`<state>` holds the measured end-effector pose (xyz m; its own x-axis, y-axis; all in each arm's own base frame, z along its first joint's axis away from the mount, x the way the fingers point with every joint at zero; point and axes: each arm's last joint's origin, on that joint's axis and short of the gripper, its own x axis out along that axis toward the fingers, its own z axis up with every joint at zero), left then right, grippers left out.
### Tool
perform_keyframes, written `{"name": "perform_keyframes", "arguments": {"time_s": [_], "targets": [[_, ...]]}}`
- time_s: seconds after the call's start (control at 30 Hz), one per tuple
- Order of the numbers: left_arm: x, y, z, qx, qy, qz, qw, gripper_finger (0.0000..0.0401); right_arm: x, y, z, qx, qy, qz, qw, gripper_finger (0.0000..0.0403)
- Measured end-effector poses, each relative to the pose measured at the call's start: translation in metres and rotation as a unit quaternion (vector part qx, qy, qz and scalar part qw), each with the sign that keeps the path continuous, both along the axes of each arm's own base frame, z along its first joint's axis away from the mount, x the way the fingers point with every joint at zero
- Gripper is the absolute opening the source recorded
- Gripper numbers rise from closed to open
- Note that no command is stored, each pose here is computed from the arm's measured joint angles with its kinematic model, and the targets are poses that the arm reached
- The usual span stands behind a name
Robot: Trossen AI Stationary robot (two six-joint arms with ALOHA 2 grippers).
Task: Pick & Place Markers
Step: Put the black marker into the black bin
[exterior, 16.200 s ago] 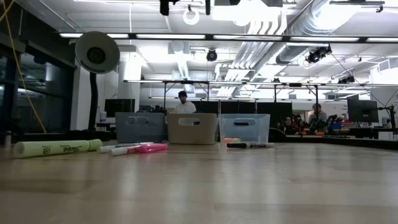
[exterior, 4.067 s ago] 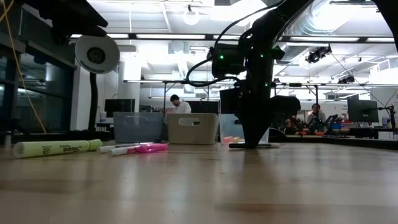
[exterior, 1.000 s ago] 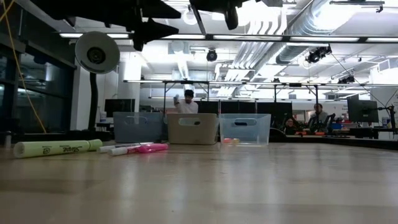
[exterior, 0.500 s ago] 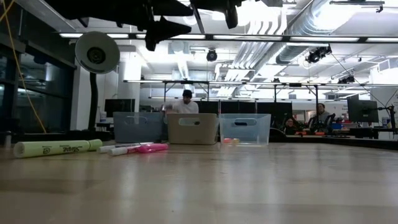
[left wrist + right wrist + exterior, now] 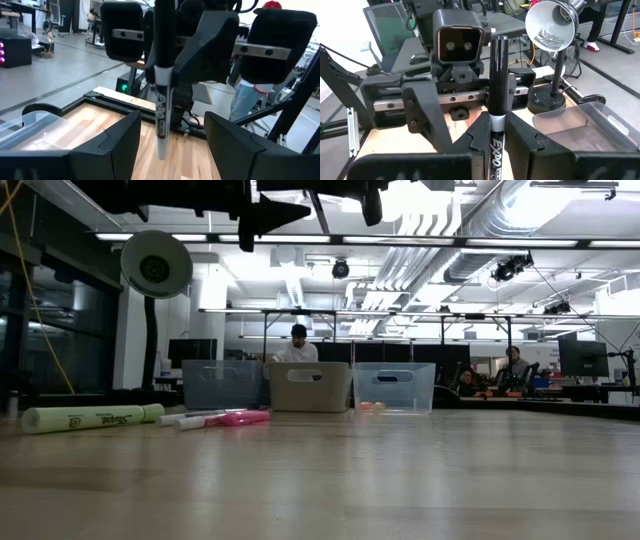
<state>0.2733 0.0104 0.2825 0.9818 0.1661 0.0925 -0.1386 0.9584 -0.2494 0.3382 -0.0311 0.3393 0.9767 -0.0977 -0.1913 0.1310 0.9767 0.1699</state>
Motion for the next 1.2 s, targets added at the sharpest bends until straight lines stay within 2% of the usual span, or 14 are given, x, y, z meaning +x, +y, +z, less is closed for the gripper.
{"name": "perform_keyframes", "arguments": {"time_s": [0.2,0.73,0.9,1.2], "targets": [[0.0038,0.0083,-0.0063,-0.015,0.010,0.003,1.000,0.0216,0.0009,0.0002,0.0034,-0.001,-0.018,0.005,1.000,0.0034],[0.0031,0.0086,-0.0006,-0.028,-0.021,-0.018,0.999,0.0210,0.0056,-0.0001,-0.0007,-0.001,-0.019,0.007,1.000,0.0035],[0.0030,0.0087,-0.0006,-0.033,-0.022,-0.019,0.999,0.0168,0.0056,-0.0001,-0.0005,-0.001,-0.020,0.007,1.000,0.0039],[0.0030,0.0087,-0.0006,-0.035,-0.022,-0.019,0.999,0.0059,0.0056,0.0000,-0.0005,-0.001,-0.020,0.006,1.000,0.0036]]}}
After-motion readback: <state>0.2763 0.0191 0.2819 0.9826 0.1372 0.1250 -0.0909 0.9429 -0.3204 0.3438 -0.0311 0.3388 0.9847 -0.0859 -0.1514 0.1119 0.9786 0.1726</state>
